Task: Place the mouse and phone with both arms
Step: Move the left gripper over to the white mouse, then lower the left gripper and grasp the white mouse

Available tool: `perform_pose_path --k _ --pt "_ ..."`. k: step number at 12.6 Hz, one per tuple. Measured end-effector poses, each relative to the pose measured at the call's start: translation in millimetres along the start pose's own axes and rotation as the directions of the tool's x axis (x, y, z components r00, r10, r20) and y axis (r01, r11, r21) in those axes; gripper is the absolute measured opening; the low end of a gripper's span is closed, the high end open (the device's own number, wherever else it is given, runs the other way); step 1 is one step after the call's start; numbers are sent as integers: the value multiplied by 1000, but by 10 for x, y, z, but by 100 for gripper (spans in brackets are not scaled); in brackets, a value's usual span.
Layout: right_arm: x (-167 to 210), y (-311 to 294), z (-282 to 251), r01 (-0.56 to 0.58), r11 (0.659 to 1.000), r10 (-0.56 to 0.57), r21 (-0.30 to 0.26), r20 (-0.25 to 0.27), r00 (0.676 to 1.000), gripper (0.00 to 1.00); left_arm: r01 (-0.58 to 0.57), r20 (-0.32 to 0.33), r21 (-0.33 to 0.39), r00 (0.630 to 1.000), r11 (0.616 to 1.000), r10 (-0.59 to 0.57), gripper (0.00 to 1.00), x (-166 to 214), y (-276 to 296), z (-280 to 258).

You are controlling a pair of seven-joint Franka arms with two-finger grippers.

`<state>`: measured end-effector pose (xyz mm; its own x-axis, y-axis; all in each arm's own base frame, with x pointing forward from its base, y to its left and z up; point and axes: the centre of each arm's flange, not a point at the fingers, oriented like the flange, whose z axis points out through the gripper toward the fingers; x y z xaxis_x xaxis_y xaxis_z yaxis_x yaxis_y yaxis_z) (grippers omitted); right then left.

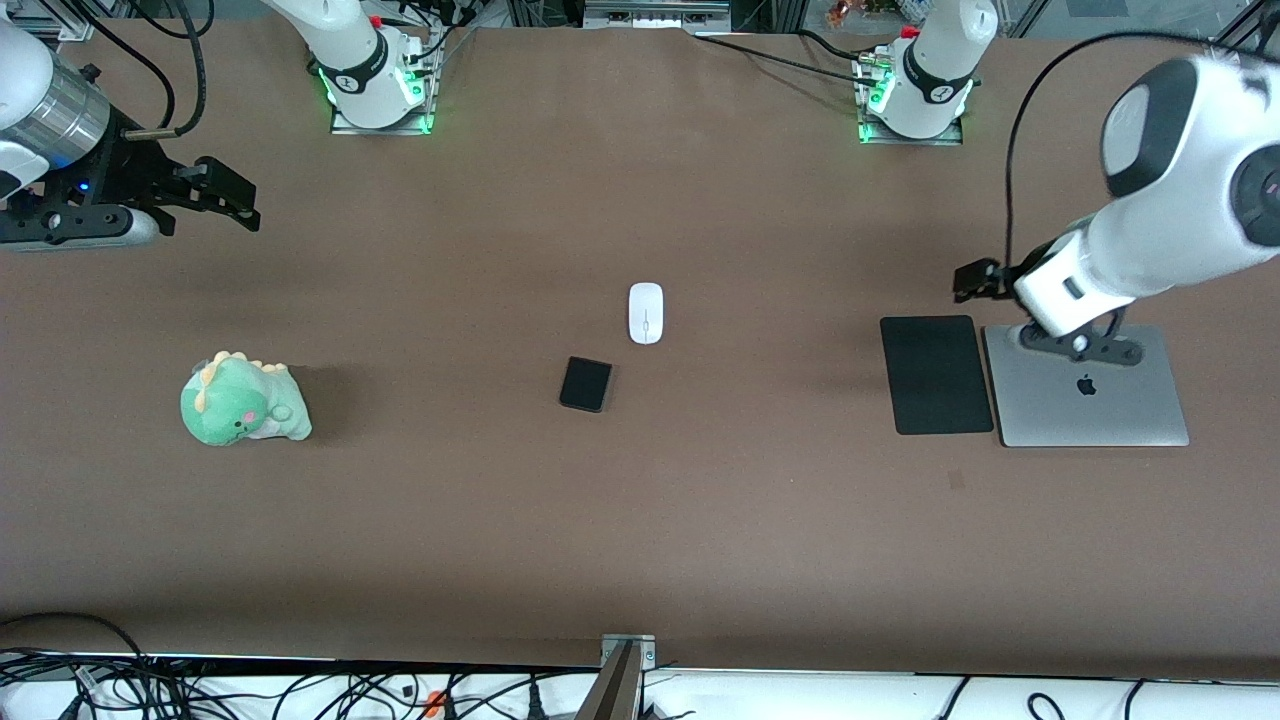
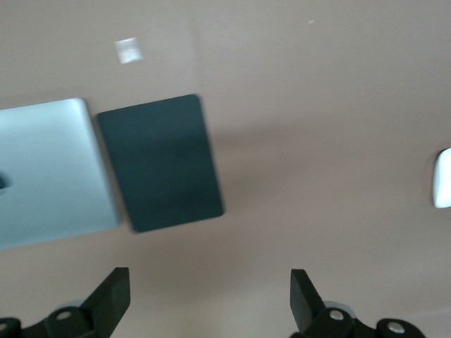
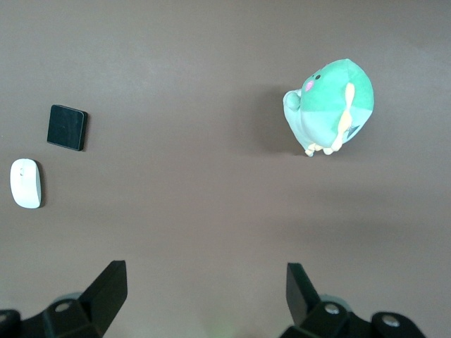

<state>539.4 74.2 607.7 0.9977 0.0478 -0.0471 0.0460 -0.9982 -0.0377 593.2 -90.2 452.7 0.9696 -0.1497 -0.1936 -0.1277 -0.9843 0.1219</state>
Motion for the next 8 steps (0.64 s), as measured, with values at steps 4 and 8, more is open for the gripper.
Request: perform_pose_path --k 4,8 --pt "1 -2 1 0 1000 0 0 0 1000 100 32 -65 -99 997 995 -39 100 212 1062 328" --pt "12 -4 17 1 1000 -1 0 2 1000 100 162 -136 -171 973 972 -186 100 157 2551 859"
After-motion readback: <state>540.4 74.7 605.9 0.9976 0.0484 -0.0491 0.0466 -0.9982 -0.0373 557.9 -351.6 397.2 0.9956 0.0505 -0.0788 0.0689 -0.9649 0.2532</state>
